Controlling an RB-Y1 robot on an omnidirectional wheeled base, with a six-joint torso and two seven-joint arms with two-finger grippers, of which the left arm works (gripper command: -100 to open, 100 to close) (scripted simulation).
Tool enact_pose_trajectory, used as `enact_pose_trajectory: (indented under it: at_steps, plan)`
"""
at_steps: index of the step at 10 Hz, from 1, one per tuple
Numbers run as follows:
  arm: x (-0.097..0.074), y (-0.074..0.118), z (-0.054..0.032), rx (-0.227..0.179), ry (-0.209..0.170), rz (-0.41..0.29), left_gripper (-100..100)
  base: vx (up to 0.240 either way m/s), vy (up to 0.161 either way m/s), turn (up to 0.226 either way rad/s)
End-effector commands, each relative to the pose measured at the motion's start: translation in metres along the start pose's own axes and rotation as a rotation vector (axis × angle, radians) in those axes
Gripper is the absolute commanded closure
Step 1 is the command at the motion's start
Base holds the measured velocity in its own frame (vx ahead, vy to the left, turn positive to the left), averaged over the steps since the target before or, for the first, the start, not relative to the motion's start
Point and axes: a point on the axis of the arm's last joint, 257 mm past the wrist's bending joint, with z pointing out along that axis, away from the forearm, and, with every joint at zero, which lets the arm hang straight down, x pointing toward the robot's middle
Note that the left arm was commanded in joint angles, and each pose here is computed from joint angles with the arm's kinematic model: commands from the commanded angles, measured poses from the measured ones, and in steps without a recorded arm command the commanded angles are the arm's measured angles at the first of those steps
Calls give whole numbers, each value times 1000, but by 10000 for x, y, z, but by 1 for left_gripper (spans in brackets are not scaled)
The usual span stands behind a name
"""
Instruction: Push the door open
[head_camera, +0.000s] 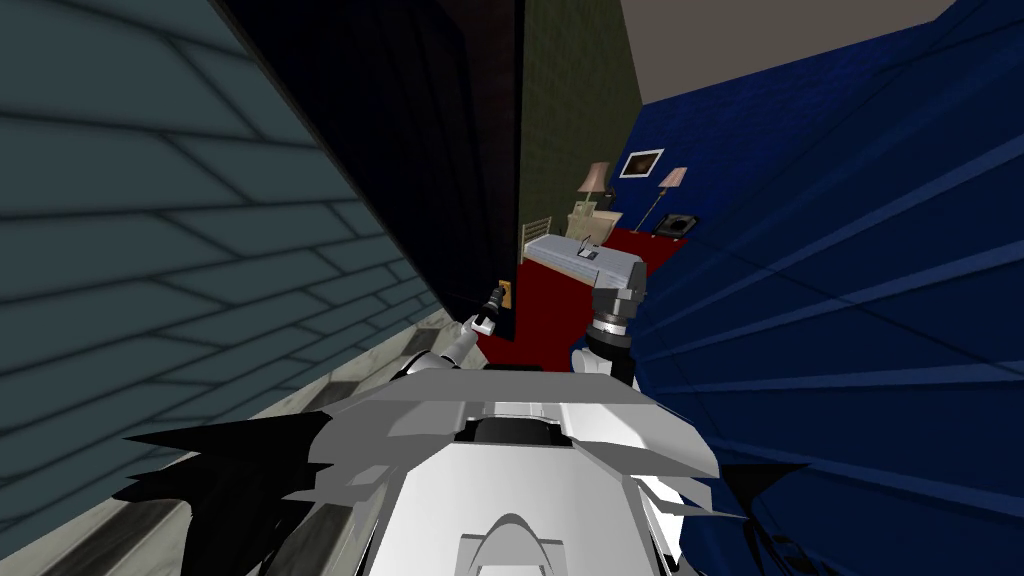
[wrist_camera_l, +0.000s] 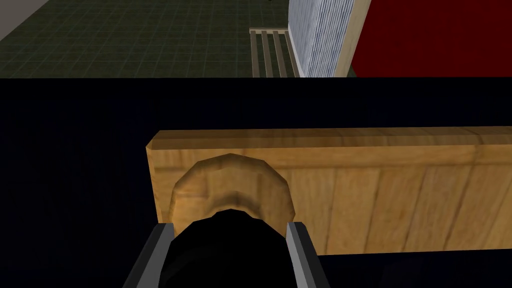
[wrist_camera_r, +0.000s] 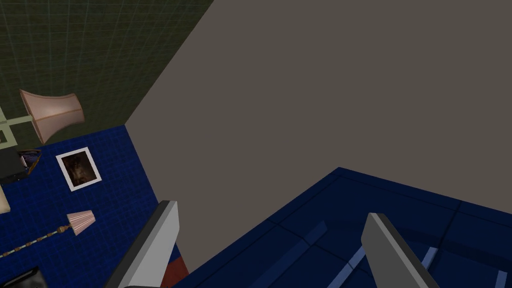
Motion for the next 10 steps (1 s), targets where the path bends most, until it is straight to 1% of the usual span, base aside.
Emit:
enact_pose_trajectory:
  at_steps: [1, 4, 5, 7, 10]
  plan:
    - [3, 21, -10, -4, 0, 0, 100, -25, 9, -3]
    - [3, 21, -10, -4, 0, 0, 100, -9, 3, 2]
    - [-42, 63, -48, -13, -3, 15, 100, 119, -31, 163]
    - [-68, 76, -77, -16, -5, 29, 100, 203, -25, 149]
    - [-79, 95, -118, -20, -4, 47, 100, 216, -24, 203]
